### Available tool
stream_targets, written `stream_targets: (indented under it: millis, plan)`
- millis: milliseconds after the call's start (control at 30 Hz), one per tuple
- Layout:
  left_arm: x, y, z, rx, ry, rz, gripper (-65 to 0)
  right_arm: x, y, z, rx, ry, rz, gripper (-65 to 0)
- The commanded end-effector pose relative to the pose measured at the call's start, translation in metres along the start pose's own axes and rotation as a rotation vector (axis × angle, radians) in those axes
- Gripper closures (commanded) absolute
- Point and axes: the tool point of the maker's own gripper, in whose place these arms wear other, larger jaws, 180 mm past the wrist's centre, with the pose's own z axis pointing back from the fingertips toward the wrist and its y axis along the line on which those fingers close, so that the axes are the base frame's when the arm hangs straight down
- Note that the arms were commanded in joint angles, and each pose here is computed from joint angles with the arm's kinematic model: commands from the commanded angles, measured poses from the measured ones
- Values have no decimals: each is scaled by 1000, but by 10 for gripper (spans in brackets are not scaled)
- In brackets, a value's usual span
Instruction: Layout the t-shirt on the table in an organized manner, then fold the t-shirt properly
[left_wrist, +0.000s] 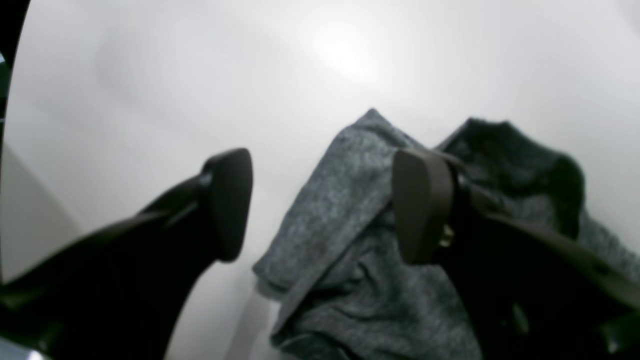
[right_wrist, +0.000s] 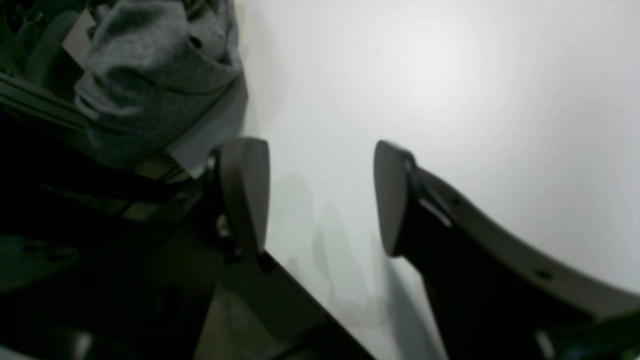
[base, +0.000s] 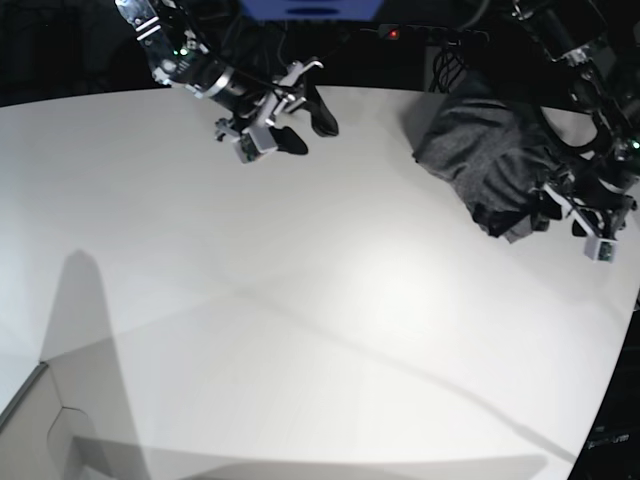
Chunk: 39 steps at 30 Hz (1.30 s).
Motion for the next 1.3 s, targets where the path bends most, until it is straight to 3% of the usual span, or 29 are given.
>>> stream_targets:
  millis: [0,533,933,1267]
  plan:
    - [16,8,5,14,-39,-28,-426,13,5,1,19,-46,0,-336]
    - [-12,-11,14,-21,29,-96,-427,16,2,-1,17,-52,6,-336]
    - [-12,3,17,15,28,-75,-427,17,2,-2,18,-51,9,-337]
    - [-24,12,6,43,89,-73,-427,17,2,-2,18,-50,10,-337]
